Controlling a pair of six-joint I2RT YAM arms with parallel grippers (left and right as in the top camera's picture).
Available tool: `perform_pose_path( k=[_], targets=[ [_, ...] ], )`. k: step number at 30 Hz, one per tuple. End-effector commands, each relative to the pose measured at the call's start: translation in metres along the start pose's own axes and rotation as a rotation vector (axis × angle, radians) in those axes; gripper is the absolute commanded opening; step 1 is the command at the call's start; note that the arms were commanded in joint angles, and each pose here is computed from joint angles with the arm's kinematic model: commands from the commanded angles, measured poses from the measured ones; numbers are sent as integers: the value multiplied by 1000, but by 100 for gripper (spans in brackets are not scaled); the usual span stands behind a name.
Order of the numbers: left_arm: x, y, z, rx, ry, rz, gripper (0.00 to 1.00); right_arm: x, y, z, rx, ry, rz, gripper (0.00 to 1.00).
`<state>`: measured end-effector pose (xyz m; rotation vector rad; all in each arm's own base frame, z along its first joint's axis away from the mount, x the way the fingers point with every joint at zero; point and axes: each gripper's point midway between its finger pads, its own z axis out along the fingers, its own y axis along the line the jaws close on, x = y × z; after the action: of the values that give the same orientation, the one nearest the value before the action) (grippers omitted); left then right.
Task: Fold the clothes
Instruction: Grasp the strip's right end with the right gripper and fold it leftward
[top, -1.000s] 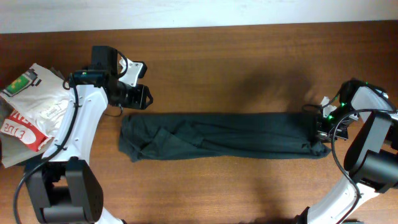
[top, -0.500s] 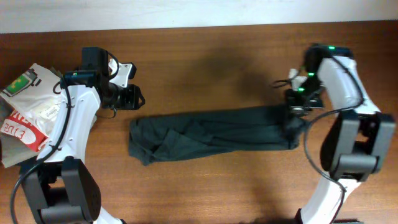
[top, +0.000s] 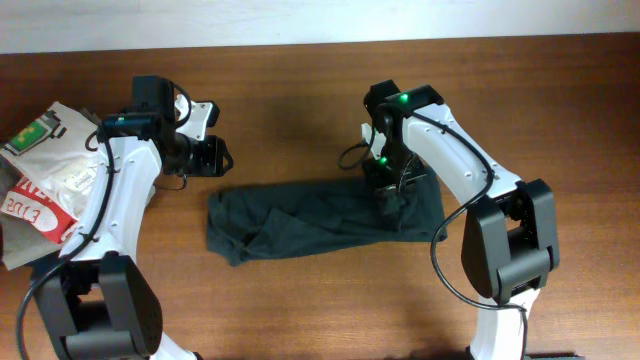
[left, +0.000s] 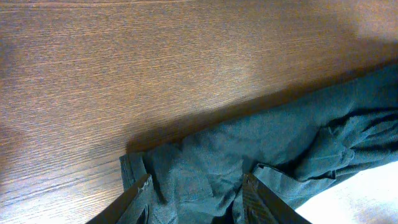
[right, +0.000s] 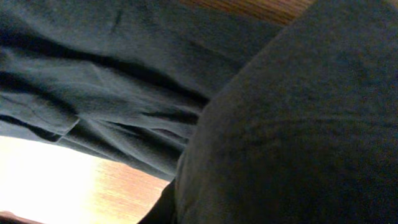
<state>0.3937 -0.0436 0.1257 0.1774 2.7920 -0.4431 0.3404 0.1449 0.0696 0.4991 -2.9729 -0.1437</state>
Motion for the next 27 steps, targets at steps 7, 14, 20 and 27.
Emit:
perform_pose_path(
  k=[7, 14, 20, 27],
  targets=[
    [-4, -1, -6, -5, -17, -5, 46, 10, 43, 2, -140, 44, -48, 40],
    [2, -1, -5, -4, 7, -13, 67, 7, 18, 2, 3, 34, -49, 42],
    [84, 5, 34, 14, 239, -93, 79, -16, -30, -54, -12, -82, 135, 45],
    [143, 15, 80, 20, 293, -113, 79, -8, -50, -56, -17, -63, 192, 46]
  ],
)
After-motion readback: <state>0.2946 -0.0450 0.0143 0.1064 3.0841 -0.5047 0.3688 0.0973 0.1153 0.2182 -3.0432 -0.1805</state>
